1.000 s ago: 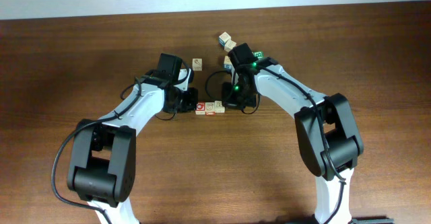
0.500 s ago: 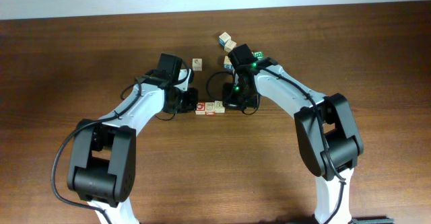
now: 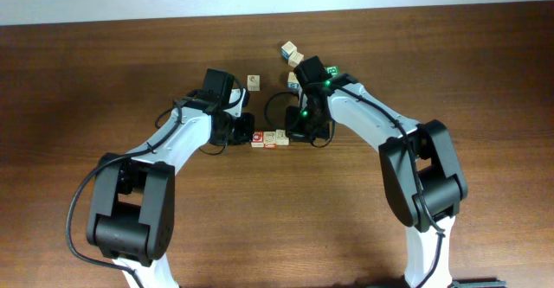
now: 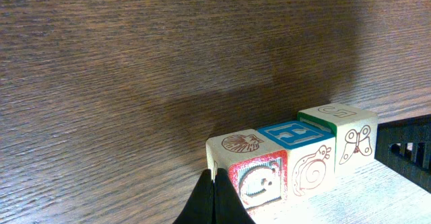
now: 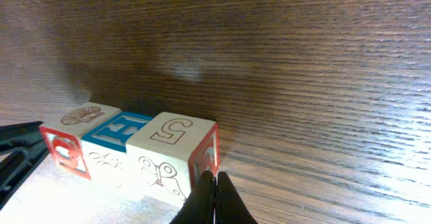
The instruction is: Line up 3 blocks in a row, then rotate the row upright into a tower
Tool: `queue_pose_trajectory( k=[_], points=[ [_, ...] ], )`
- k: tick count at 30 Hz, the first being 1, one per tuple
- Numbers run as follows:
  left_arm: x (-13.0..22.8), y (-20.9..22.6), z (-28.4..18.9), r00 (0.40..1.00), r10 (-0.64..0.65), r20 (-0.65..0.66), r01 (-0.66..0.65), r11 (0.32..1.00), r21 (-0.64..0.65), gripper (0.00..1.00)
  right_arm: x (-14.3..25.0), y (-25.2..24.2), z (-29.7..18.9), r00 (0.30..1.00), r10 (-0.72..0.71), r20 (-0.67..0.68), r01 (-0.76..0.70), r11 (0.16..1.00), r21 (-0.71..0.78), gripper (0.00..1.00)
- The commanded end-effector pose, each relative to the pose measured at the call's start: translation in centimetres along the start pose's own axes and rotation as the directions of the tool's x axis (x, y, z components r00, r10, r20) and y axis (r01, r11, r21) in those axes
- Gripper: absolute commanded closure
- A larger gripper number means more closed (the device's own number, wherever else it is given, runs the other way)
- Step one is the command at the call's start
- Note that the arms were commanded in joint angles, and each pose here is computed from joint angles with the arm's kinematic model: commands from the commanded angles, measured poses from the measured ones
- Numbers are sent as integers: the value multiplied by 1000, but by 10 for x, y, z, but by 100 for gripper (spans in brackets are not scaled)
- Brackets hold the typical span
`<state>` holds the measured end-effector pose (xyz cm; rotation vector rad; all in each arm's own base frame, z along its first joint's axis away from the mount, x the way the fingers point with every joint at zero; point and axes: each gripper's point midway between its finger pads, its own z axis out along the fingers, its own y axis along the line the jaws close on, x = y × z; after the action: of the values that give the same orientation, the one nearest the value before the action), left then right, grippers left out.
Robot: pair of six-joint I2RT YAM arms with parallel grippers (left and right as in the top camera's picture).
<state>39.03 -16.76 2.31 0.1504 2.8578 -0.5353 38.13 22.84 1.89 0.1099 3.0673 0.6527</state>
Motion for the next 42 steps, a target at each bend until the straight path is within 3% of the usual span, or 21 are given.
queue_pose_trajectory(
  k=[1, 26, 42],
  points=[
    [-5, -4, 0, 1000, -5, 4, 5, 1000, 13, 100, 6, 1, -6, 1000, 14, -18, -15, 998, -56, 96],
    [-5, -4, 0, 1000, -5, 4, 5, 1000, 13, 100, 3, 6, -5, 1000, -17, -12, 15, 993, -115, 96],
    [-5, -4, 0, 1000, -5, 4, 5, 1000, 13, 100, 7, 28, -8, 993, -121, 11, 122, 980, -160, 96]
  ],
)
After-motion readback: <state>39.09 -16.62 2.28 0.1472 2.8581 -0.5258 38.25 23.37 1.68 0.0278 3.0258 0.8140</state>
